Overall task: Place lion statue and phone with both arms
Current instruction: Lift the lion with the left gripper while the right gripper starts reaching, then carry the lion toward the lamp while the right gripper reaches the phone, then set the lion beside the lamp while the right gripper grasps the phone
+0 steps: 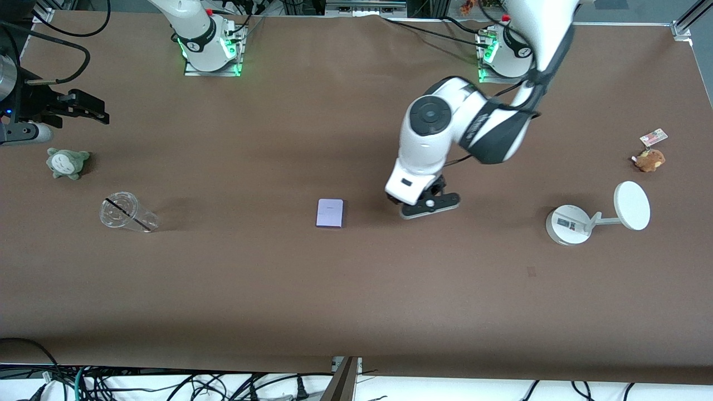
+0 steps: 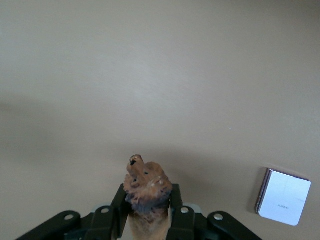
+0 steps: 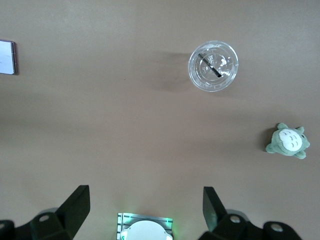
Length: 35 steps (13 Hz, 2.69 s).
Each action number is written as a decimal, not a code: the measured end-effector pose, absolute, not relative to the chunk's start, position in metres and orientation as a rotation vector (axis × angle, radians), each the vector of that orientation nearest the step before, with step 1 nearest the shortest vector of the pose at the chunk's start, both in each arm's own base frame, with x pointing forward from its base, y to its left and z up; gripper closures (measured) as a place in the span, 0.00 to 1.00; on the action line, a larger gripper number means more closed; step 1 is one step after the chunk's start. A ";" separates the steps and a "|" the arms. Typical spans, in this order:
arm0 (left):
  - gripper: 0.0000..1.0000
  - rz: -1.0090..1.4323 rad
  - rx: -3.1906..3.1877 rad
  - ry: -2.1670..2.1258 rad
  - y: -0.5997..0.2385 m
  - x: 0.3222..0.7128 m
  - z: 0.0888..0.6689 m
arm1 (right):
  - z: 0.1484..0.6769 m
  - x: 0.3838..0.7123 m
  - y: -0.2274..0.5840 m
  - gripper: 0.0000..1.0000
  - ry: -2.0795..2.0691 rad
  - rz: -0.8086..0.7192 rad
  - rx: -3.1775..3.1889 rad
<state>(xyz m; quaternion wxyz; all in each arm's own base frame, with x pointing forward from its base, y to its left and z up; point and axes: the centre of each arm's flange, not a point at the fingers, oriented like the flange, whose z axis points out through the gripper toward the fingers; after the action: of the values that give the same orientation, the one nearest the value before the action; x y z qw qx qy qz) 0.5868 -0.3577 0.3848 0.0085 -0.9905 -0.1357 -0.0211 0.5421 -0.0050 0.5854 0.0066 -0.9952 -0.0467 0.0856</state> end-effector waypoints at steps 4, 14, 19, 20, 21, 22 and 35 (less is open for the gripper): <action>0.63 0.086 -3.084 -0.340 -0.249 0.613 0.426 | 0.579 0.546 0.014 0.00 -0.201 0.286 -3.112; 0.63 0.165 -3.115 -0.019 -0.051 0.623 0.319 | 0.516 0.564 0.169 0.00 -0.198 0.285 -3.163; 0.63 0.043 -3.121 0.022 -0.027 0.597 0.255 | 0.444 0.576 0.263 0.00 -0.075 0.205 -3.170; 0.63 0.026 -3.129 0.020 -0.025 0.596 0.249 | 0.428 0.581 0.278 0.00 -0.063 0.194 -3.167; 0.63 0.006 -3.138 0.019 -0.025 0.597 0.242 | 0.415 0.585 0.294 0.00 -0.048 0.190 -3.165; 0.63 -0.014 -3.146 0.019 -0.026 0.598 0.236 | 0.403 0.590 0.310 0.00 -0.031 0.190 -3.167; 0.19 -0.040 -3.144 0.036 -0.025 0.605 0.233 | 0.230 0.586 0.437 0.00 -0.037 0.018 -3.138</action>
<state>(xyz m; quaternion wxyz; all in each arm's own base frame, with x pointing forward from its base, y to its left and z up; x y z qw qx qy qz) 0.6050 -0.0251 0.2328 -0.0013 -0.9999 0.0114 -0.0128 0.5860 0.4368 0.2297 0.0017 -0.9999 -0.0119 0.0056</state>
